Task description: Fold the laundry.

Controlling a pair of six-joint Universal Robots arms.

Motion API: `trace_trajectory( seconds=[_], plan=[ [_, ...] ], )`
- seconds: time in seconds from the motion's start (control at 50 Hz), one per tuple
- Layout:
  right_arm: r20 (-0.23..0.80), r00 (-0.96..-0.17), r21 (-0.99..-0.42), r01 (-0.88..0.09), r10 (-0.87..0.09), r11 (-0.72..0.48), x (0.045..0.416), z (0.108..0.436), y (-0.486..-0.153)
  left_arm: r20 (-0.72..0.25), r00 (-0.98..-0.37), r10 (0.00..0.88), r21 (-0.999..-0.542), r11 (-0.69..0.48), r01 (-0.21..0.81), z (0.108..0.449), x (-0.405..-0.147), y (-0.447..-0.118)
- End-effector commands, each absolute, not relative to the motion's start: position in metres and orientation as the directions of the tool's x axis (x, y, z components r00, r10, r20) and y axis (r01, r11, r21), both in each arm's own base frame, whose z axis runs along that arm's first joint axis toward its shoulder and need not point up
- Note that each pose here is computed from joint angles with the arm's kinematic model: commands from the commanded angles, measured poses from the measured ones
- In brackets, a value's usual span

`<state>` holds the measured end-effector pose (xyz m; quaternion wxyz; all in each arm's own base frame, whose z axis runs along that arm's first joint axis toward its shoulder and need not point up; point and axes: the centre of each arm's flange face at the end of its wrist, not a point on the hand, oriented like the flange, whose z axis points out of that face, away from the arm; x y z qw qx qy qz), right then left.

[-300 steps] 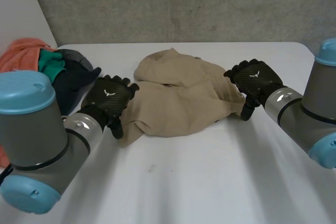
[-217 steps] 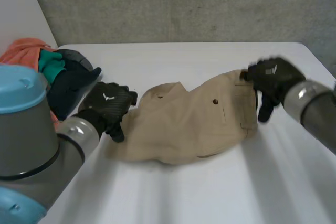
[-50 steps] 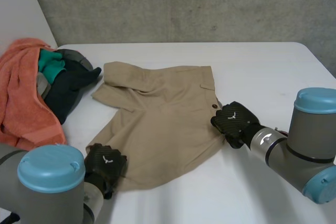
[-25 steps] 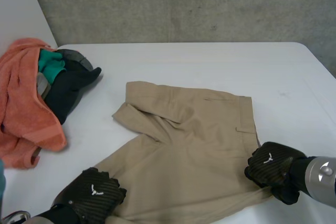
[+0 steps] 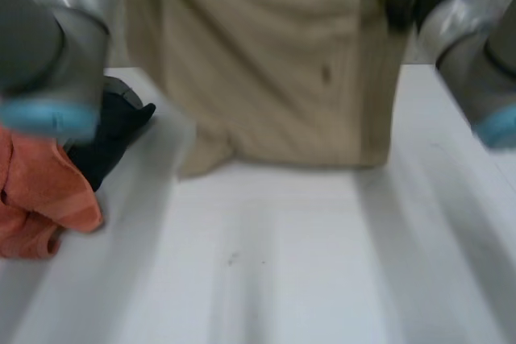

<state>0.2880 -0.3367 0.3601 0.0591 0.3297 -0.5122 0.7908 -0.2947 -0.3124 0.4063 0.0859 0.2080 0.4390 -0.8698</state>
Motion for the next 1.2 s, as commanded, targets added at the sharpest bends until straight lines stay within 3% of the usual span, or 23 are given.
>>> trace_trajectory(
  seconds=[0.02, 0.1, 0.24, 0.36, 0.46, 0.52, 0.62, 0.78, 0.86, 0.94, 0.96, 1.04, 1.12, 1.2],
  plan=[
    [0.403, -0.911, -0.631, -0.210, -0.085, -0.747, 0.284, 0.439, -0.341, -0.172, -0.983, -0.061, -0.678, -0.716, 0.163, 0.468, -0.265, -0.318],
    [0.442, -0.887, -0.658, -0.217, -0.137, -0.721, 0.297, 0.417, -0.345, -0.255, -0.966, 0.050, -0.764, -0.623, 0.170, 0.435, -0.271, -0.315],
    [0.507, -0.831, -0.746, -0.292, -0.227, -0.599, 0.309, 0.353, -0.362, -0.328, -0.933, 0.148, -0.826, -0.524, 0.207, 0.379, -0.278, -0.316],
    [0.559, -0.771, -0.797, -0.397, -0.306, -0.456, 0.312, 0.269, -0.378, -0.388, -0.890, 0.238, -0.890, -0.347, 0.295, 0.296, -0.283, -0.313],
    [0.588, -0.702, -0.808, -0.484, -0.401, -0.336, 0.315, 0.194, -0.375, -0.431, -0.836, 0.340, -0.902, -0.186, 0.390, 0.221, -0.291, -0.296],
    [0.611, -0.649, -0.788, -0.556, -0.453, -0.267, 0.312, 0.153, -0.366, -0.470, -0.786, 0.401, -0.878, -0.119, 0.465, 0.185, -0.295, -0.280],
    [0.603, -0.588, -0.762, -0.624, -0.538, -0.173, 0.305, 0.126, -0.344, -0.513, -0.737, 0.441, -0.837, -0.066, 0.543, 0.168, -0.289, -0.258],
    [0.562, -0.526, -0.723, -0.688, -0.638, -0.070, 0.289, 0.142, -0.299, -0.535, -0.693, 0.484, -0.801, -0.029, 0.598, 0.190, -0.271, -0.219],
    [0.558, -0.474, -0.671, -0.740, -0.680, -0.035, 0.276, 0.156, -0.274, -0.549, -0.633, 0.546, -0.756, -0.002, 0.654, 0.196, -0.260, -0.192],
    [0.527, -0.375, -0.568, -0.823, -0.763, 0.013, 0.257, 0.163, -0.238, -0.551, -0.516, 0.656, -0.662, 0.033, 0.749, 0.196, -0.245, -0.155],
    [0.495, -0.327, -0.513, -0.858, -0.805, 0.033, 0.248, 0.165, -0.220, -0.540, -0.467, 0.700, -0.620, 0.044, 0.783, 0.197, -0.238, -0.140],
    [0.418, -0.216, -0.397, -0.917, -0.883, 0.037, 0.228, 0.169, -0.185, -0.495, -0.371, 0.785, -0.540, 0.056, 0.840, 0.200, -0.226, -0.109],
    [0.427, -0.168, -0.383, -0.924, -0.889, -0.009, 0.225, 0.168, -0.174, -0.473, -0.307, 0.826, -0.508, 0.029, 0.861, 0.205, -0.223, -0.092],
    [0.443, -0.192, -0.413, -0.911, -0.876, -0.008, 0.227, 0.160, -0.177, -0.504, -0.295, 0.812, -0.533, -0.023, 0.846, 0.212, -0.232, -0.103]
  ],
)
